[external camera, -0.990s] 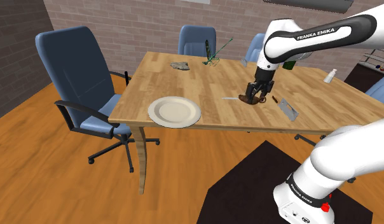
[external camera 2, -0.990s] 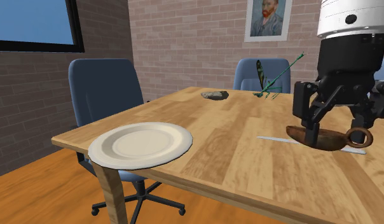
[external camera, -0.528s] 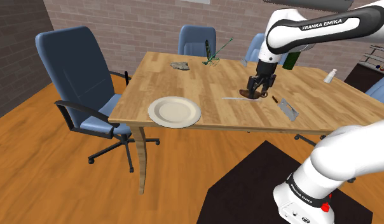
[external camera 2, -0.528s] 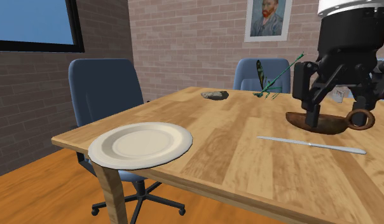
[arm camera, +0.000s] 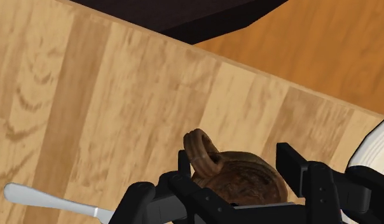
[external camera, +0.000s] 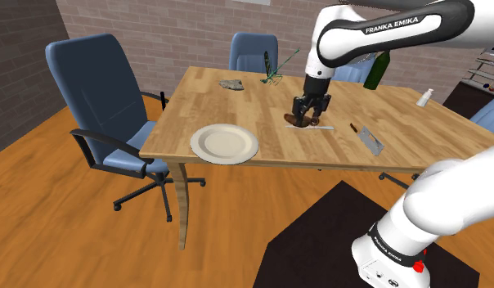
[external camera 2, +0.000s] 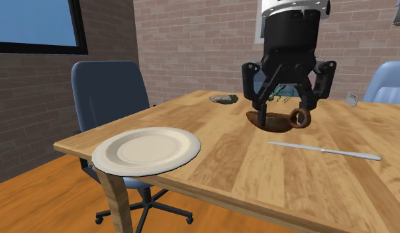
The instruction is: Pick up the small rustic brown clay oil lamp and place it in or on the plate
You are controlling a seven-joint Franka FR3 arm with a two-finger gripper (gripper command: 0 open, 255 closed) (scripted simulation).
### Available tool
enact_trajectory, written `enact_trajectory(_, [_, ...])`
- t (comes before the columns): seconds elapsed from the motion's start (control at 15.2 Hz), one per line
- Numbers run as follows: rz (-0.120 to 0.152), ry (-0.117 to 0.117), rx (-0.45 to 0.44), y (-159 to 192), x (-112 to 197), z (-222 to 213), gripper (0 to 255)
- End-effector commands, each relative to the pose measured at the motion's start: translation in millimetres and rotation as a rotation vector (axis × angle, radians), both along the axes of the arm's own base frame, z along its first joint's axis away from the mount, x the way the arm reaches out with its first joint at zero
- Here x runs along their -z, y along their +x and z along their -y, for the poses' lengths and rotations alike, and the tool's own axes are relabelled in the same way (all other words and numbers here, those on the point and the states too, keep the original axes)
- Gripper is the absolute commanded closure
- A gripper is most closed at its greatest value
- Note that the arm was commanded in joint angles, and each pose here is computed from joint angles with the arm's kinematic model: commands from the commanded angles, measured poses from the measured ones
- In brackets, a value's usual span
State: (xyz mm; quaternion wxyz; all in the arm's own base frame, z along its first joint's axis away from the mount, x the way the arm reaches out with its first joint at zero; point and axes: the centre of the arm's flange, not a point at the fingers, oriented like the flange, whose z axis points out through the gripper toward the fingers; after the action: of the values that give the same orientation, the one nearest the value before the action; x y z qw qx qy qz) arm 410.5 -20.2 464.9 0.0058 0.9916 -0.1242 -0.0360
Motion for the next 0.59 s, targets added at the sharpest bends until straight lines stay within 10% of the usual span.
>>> enact_trajectory(0.0, [0.000, 0.001, 0.001, 16, -2, -22, 255])
enact_trajectory(0.53, [0.000, 0.001, 0.001, 68, -3, -114, 255])
